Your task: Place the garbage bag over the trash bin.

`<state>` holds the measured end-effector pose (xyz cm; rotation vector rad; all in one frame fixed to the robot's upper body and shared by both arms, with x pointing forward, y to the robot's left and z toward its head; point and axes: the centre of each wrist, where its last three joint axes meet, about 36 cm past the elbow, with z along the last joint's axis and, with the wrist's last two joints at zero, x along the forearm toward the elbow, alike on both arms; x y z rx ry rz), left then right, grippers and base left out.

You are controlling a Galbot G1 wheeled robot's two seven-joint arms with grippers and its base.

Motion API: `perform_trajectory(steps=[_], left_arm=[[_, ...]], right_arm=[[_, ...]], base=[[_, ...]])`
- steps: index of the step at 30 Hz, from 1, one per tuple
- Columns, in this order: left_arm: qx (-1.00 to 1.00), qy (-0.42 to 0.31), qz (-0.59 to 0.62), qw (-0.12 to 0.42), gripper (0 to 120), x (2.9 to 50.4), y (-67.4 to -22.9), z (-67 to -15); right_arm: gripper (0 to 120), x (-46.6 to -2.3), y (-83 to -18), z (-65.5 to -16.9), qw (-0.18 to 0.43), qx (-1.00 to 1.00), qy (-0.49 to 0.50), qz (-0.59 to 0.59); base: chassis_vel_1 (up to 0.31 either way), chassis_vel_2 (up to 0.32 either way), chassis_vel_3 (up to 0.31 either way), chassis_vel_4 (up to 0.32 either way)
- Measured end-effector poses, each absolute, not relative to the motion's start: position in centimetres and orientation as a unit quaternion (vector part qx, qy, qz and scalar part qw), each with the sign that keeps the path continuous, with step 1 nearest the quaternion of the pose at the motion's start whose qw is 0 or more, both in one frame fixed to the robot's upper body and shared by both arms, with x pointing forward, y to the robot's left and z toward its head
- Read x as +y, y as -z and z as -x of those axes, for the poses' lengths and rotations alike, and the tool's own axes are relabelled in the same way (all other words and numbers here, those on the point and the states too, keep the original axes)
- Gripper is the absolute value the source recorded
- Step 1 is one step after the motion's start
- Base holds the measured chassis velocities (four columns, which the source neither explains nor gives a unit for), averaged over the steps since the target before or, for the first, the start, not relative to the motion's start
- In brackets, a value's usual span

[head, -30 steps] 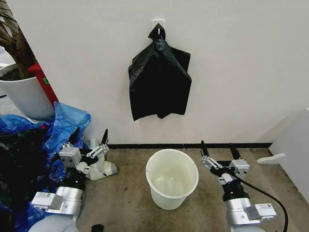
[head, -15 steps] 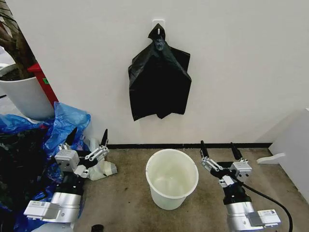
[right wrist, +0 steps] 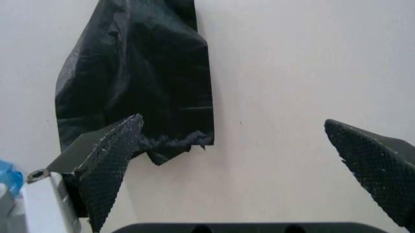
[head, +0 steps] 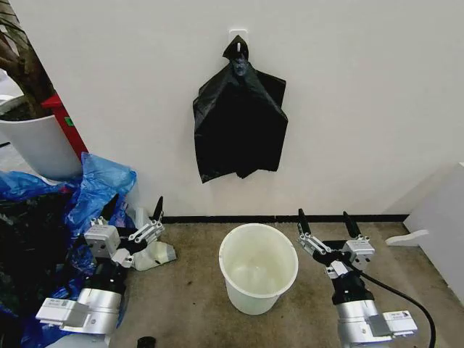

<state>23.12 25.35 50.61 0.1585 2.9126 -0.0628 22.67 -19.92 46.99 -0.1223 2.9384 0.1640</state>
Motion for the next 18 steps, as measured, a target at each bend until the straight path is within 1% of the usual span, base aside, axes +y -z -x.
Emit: perform_trajectory(steps=[8,12,18], left_arm=[[0.991,0.022,-0.052,0.125,100,27.1,-48.2,-22.3],[0.992,0.022,-0.033,0.118,100,28.5,-47.4,-21.6],[0.993,0.023,-0.028,0.109,100,28.5,-47.0,-21.4]], right_arm=[[100,-20.3,-46.2,-22.1,0.097,0.993,-0.044,0.043],[100,-20.3,-45.7,-21.6,0.093,0.994,-0.045,0.046],[100,-20.3,-45.3,-21.5,0.089,0.994,-0.049,0.045]], base=[[0.000,0.000,0.000,0.000],[0.000,0.000,0.000,0.000],[0.000,0.000,0.000,0.000]])
